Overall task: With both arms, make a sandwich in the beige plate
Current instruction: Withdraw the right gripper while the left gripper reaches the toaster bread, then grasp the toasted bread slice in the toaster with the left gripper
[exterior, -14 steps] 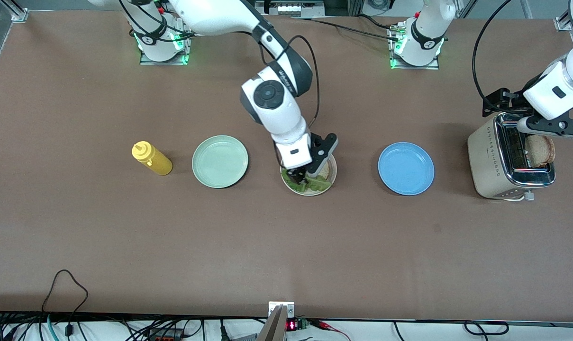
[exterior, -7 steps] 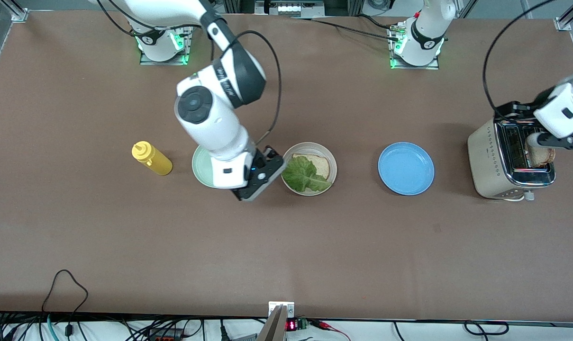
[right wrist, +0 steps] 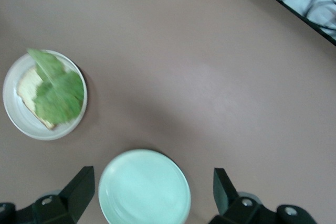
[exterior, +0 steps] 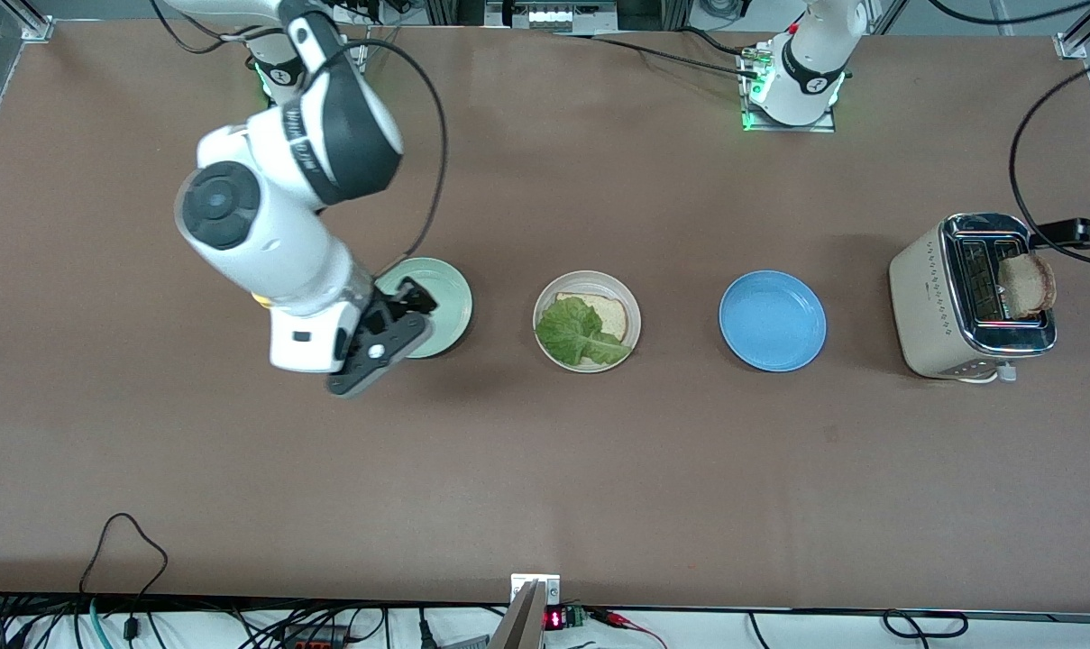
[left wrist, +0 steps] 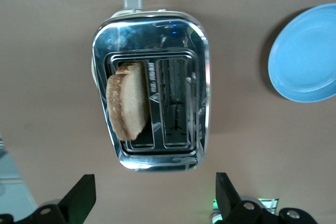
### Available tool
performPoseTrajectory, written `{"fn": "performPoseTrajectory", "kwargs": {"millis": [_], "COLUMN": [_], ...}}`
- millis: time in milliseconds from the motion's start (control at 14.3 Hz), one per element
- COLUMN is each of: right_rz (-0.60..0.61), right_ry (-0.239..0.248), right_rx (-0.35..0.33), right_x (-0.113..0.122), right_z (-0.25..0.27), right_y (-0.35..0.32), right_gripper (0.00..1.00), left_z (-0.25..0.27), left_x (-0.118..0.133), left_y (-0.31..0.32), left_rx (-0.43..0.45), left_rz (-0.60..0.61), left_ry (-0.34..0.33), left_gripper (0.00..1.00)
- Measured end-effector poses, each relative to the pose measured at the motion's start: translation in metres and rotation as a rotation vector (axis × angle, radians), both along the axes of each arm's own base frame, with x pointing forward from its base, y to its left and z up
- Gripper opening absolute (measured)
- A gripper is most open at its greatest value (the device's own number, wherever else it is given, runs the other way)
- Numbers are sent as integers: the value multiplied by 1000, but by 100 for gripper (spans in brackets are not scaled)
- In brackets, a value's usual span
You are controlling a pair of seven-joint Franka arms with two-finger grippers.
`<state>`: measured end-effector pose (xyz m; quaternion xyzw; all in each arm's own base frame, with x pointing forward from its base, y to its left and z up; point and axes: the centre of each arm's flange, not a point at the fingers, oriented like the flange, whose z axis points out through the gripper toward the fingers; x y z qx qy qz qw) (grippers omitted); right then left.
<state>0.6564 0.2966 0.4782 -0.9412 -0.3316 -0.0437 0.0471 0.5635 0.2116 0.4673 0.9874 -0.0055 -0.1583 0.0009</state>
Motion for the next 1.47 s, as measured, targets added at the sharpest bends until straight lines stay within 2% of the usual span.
{"fn": "performPoseTrajectory", "kwargs": {"millis": [140, 420, 489, 559, 629, 839, 909, 1119, 1189, 1328, 1468], "right_rz": [-13, -159, -194, -231, -271, -392, -428, -551, -586, -634, -667], "right_ry": [-1, 9, 11, 18, 24, 13, 18, 43, 51, 58, 43], "right_rx": [-22, -34, -34, -35, -36, -58, -63, -54, -50, -48, -45], "right_x": [1, 3, 4, 4, 5, 6, 4, -8, -15, -32, -54], "right_z": [11, 43, 50, 57, 63, 86, 91, 101, 104, 109, 113], "right_y": [-16, -62, -76, -89, -104, -158, -173, -212, -222, -235, -239], "right_gripper": [100, 100, 100, 100, 100, 100, 100, 100, 100, 100, 100], "left_z": [-21, -58, -68, -77, -84, -94, -94, -95, -95, -95, -90], "left_x": [2, 3, 2, 1, 1, 3, 3, 3, 3, 3, 3], "left_y": [31, 62, 69, 75, 78, 76, 75, 74, 74, 73, 72], "left_rx": [-52, -123, -152, -173, -185, -199, -201, -203, -204, -206, -210], "left_rz": [8, 22, 30, 36, 38, 21, 18, 15, 14, 13, 12], "left_ry": [-36, -61, -63, -64, -60, -51, -50, -47, -46, -43, -36], "left_gripper": [100, 100, 94, 94, 88, 55, 41, 15, 11, 11, 11]}}
